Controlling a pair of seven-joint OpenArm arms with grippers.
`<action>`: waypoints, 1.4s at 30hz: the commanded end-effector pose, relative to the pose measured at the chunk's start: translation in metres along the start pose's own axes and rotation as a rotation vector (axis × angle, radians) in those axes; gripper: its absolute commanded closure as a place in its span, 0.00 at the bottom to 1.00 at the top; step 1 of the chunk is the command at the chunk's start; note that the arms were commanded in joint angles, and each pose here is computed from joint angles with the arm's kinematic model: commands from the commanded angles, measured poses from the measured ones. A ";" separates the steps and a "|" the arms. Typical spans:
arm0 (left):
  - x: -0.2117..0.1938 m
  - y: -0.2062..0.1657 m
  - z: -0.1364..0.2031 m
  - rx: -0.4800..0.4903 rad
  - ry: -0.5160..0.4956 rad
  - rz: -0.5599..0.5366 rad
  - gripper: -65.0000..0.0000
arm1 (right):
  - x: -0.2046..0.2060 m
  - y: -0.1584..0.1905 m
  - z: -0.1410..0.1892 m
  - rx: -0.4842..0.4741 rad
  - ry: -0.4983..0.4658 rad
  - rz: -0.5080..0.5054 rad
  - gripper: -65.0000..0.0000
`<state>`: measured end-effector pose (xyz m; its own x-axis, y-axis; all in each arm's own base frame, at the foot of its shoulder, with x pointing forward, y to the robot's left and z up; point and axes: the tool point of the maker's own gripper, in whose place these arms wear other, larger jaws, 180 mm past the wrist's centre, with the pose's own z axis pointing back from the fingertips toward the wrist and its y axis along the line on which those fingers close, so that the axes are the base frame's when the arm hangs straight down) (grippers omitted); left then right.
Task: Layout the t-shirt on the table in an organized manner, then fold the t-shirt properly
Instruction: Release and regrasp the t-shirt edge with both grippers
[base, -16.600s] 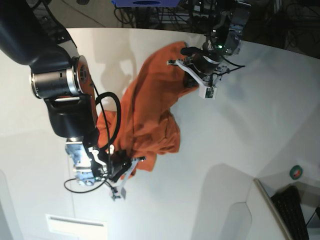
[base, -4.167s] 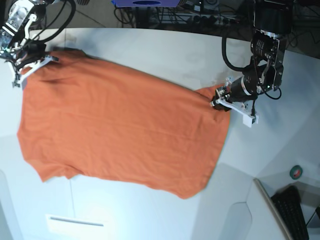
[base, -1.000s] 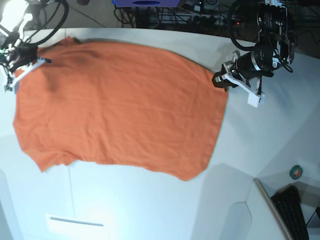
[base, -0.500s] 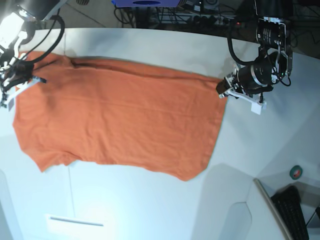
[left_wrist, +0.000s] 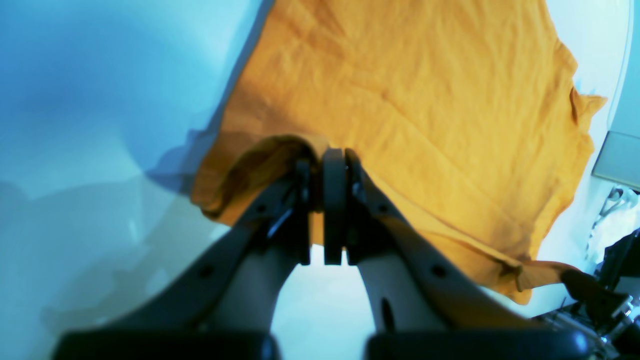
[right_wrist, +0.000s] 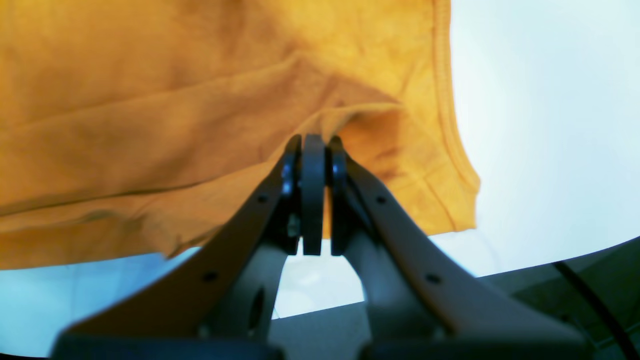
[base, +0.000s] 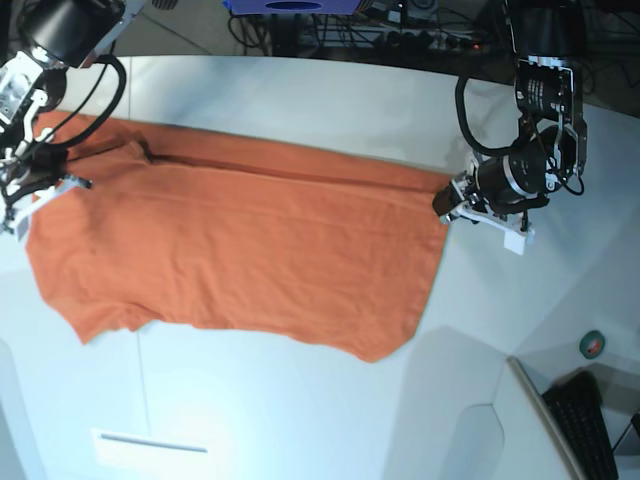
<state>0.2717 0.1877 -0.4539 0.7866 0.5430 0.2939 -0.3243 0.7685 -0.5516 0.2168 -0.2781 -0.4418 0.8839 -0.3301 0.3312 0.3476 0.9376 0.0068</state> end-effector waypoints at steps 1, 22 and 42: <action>0.009 0.001 0.002 -0.004 -0.020 0.001 1.00 | 0.017 -0.003 0.006 -0.010 -0.048 -0.002 1.00; 0.034 0.009 0.007 -0.014 -0.106 0.113 1.00 | 0.044 0.031 0.008 0.027 -0.095 0.042 1.00; 0.047 -0.001 -0.003 0.039 -0.128 0.037 1.00 | 0.051 0.048 0.009 0.048 -0.106 0.090 1.00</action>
<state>0.3000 0.2070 -0.4527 0.7172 0.6087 0.3393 -0.3935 0.7556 -0.5236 0.2657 -0.2427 -0.4267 0.8901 -0.2367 0.3895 0.2465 0.9688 0.0254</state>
